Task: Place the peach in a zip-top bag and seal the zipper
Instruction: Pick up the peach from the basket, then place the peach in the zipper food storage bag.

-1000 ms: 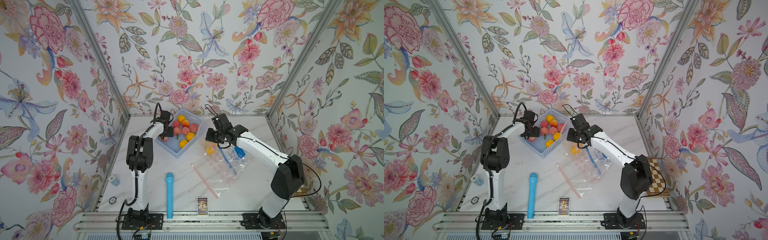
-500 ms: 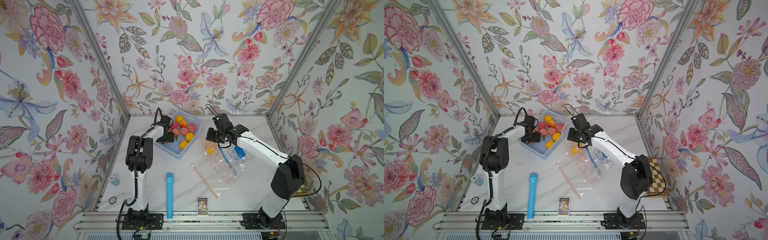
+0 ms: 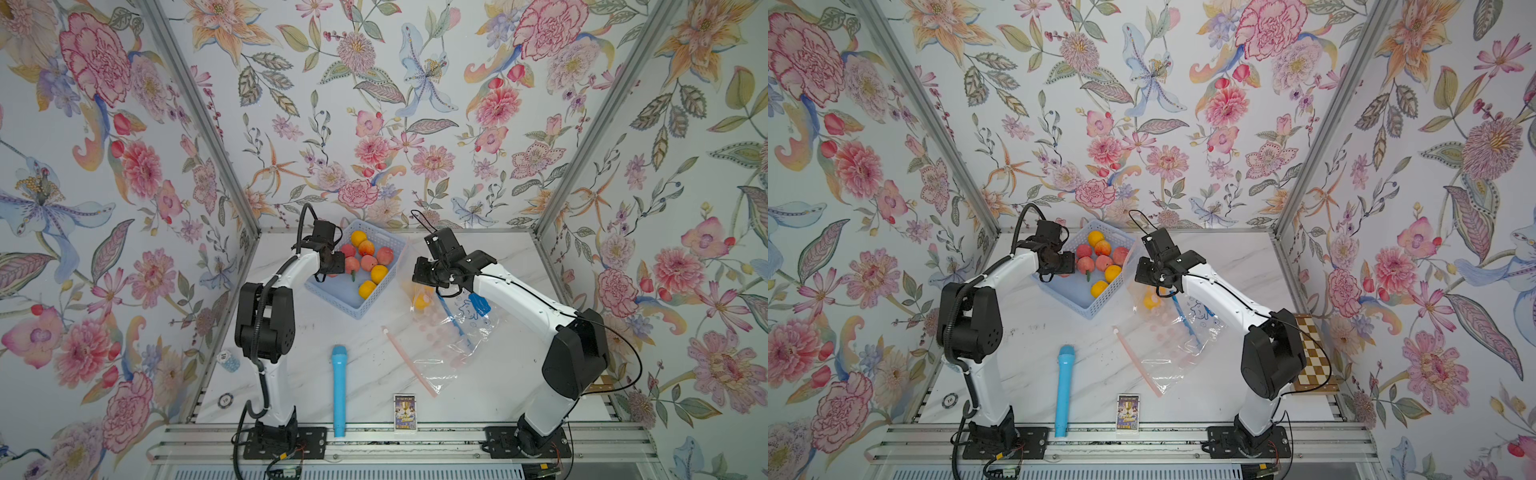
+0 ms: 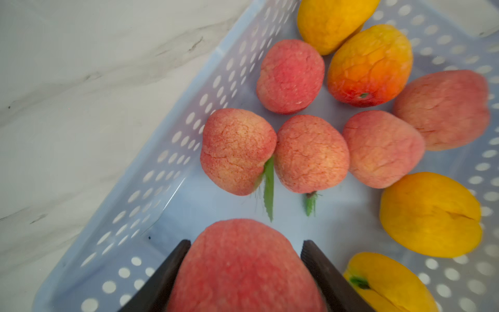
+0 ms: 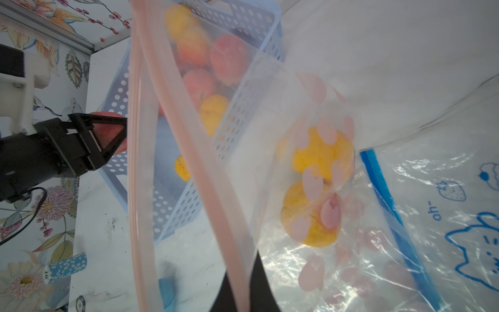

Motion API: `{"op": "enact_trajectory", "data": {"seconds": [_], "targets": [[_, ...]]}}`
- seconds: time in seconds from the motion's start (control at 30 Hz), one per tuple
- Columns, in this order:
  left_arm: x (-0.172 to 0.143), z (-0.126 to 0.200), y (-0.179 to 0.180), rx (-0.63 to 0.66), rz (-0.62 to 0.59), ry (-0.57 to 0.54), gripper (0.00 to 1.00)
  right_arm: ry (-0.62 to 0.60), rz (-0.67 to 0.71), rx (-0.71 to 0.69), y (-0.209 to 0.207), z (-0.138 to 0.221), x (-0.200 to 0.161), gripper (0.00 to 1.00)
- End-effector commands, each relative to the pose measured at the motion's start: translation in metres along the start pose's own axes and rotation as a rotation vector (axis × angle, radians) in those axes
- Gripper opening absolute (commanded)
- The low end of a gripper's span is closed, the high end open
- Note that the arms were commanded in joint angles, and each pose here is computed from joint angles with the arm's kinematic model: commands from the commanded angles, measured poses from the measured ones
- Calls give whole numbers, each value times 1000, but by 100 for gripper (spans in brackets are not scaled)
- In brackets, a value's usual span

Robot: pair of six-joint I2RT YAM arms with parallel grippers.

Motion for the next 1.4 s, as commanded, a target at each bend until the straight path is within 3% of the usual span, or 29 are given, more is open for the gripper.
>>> {"op": "enact_trajectory", "data": {"seconds": [0.0,0.43,0.5,0.7,1.03,1.37], "targets": [[13,37,-29,-129,25,-89,58,-20,-2,-1,-2,7,1,0],[11,137,-107,-517,58,-252,54,-18,4,2,-1,6,2,0],[15,166,-119,-596,62,-299,54,-18,6,6,0,6,2,0],[11,200,-154,-764,72,-352,54,-30,17,31,6,9,4,0],[-21,194,-214,-896,19,-253,53,-39,32,62,15,12,4,0],[-56,135,-227,-814,4,-123,54,-49,35,72,19,16,5,0]]}}
Point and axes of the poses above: each gripper's point midway between its finger pads, its own z axis back along the fingers, its own y axis along the line the jaws close on, x = y × z, the point moved 1 cm from there along z, back along the fingers, and after that the axes turned 8 degrees about z, right-handed, at the moved point
